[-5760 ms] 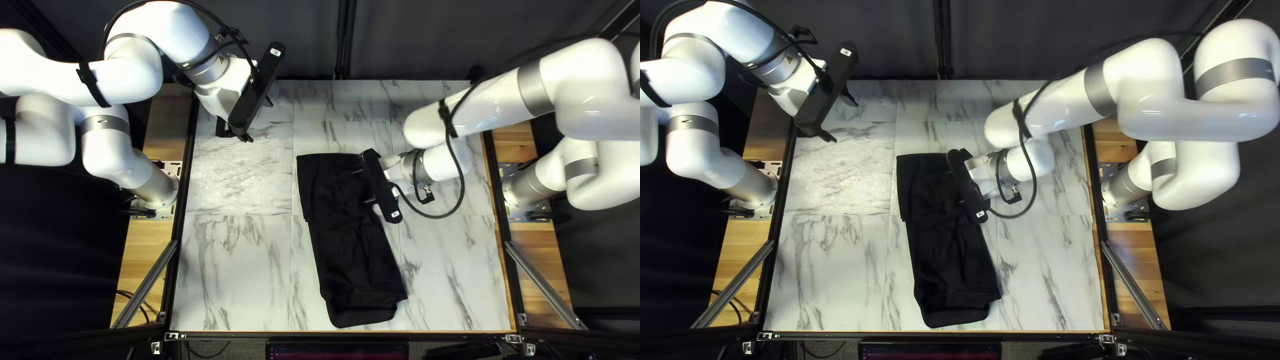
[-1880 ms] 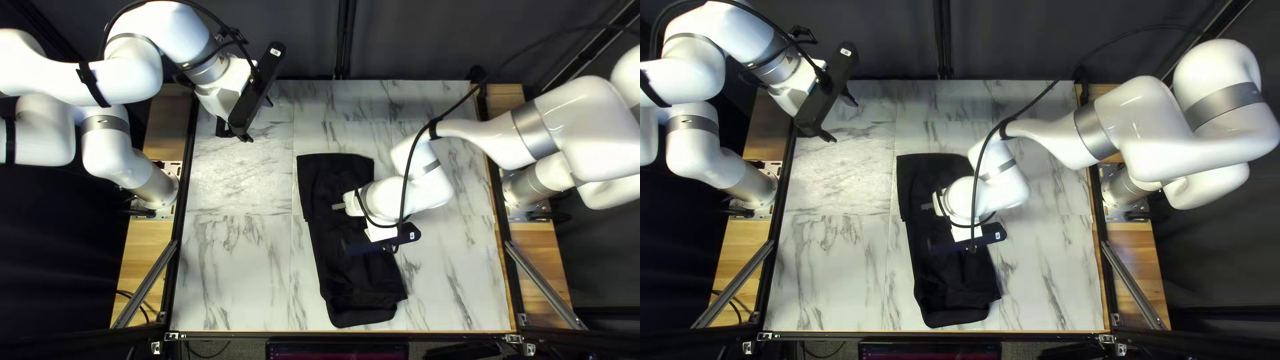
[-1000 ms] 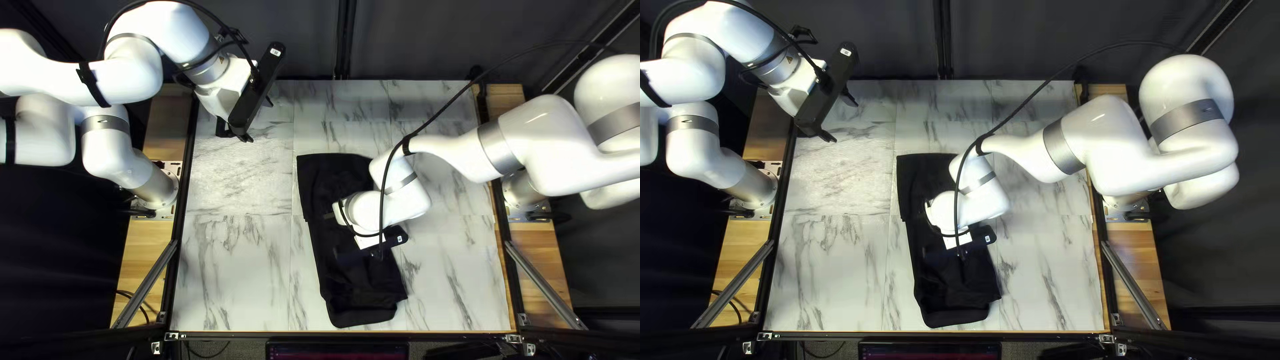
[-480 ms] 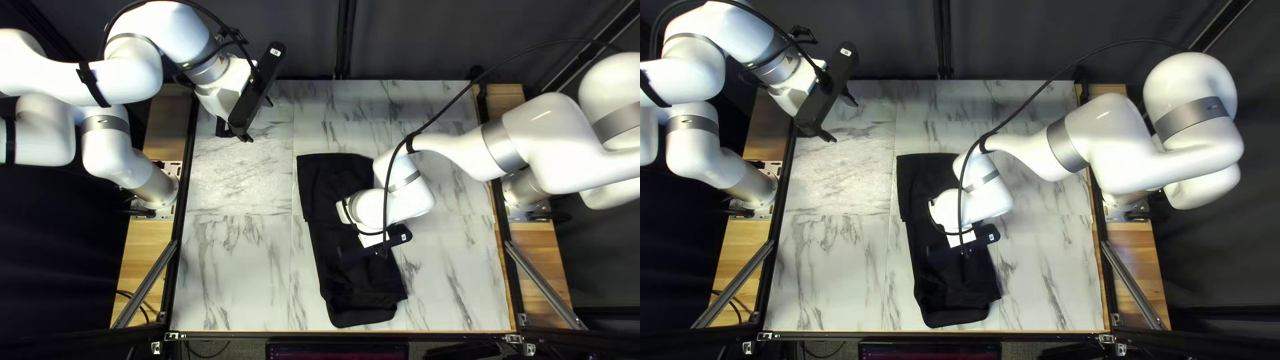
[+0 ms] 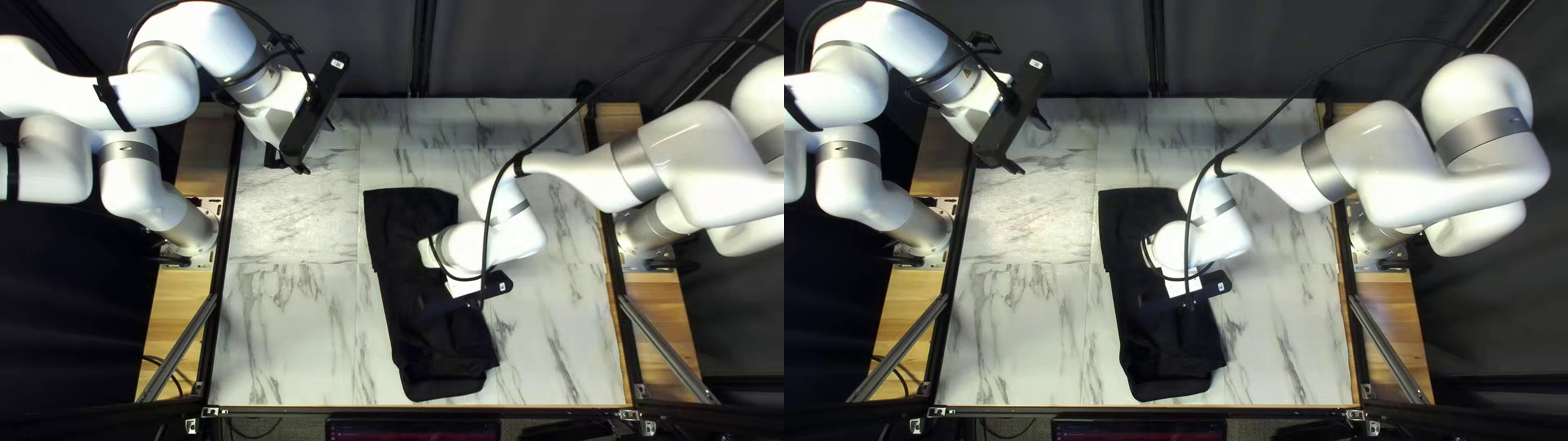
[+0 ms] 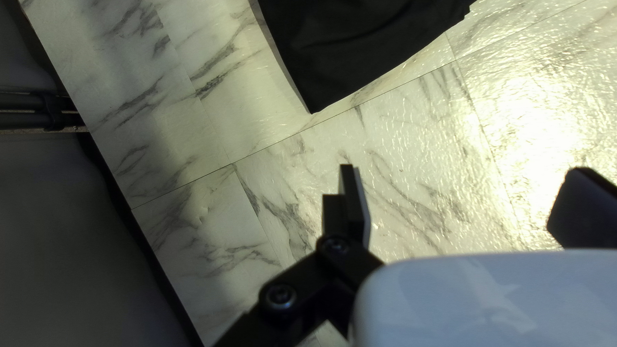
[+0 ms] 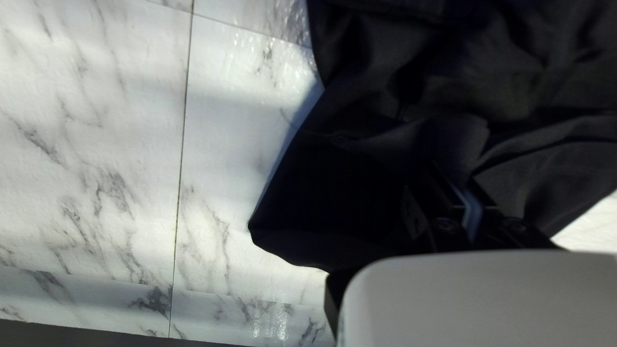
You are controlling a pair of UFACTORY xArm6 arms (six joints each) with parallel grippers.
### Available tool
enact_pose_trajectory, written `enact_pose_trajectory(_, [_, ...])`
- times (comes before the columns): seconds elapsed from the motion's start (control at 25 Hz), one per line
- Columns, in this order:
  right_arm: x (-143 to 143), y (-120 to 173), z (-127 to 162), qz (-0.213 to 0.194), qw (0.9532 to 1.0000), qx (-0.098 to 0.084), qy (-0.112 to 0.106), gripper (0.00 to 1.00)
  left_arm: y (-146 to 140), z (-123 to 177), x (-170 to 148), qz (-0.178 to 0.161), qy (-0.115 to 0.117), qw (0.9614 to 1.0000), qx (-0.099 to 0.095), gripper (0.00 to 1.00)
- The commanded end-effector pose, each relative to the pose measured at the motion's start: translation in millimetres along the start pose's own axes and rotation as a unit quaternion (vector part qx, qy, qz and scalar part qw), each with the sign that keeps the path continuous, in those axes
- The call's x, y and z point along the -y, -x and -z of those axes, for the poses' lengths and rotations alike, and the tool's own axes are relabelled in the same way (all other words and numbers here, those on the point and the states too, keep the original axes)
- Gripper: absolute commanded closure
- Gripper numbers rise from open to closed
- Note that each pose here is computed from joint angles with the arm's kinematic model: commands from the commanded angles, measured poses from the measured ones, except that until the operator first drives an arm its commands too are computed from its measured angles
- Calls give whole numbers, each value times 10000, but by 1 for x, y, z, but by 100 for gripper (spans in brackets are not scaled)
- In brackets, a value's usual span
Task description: Fold t-shirt
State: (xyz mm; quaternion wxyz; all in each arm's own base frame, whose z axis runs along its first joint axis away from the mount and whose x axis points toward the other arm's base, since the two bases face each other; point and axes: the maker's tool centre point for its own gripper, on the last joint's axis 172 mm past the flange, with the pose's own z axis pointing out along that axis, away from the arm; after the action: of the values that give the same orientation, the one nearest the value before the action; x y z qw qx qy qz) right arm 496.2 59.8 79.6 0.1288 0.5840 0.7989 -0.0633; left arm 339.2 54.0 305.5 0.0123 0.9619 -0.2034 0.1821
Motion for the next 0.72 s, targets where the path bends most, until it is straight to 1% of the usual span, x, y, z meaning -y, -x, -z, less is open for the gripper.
enact_pose_trajectory(0.04, [2,-2,-3,-51,10000,-28,52,0,0,0,0,0,0,10000,0,0])
enact_pose_trajectory(0.28, [7,-8,-11,-50,10000,-64,24,0,0,0,0,0,0,10000,0,0])
enact_pose_trajectory(0.32, [8,-9,-12,-45,10000,-66,12,4,0,0,0,0,0,10000,0,0])
enact_pose_trajectory(0.36, [8,-9,-12,-43,10000,-66,3,21,0,0,0,0,0,10000,0,0])
enact_pose_trajectory(0.4, [8,-9,-11,-42,10000,-65,-3,48,0,0,0,0,0,10000,0,0])
enact_pose_trajectory(0.44, [9,-10,-10,-41,10000,-63,-17,84,0,0,0,0,0,10000,0,0])
enact_pose_trajectory(0.48, [9,-10,-10,-40,10000,-62,-23,99,0,0,0,0,0,10000,0,0])
enact_pose_trajectory(0.72, [9,-12,-9,-42,10000,-49,-41,100,0,0,0,0,0,10000,0,0])
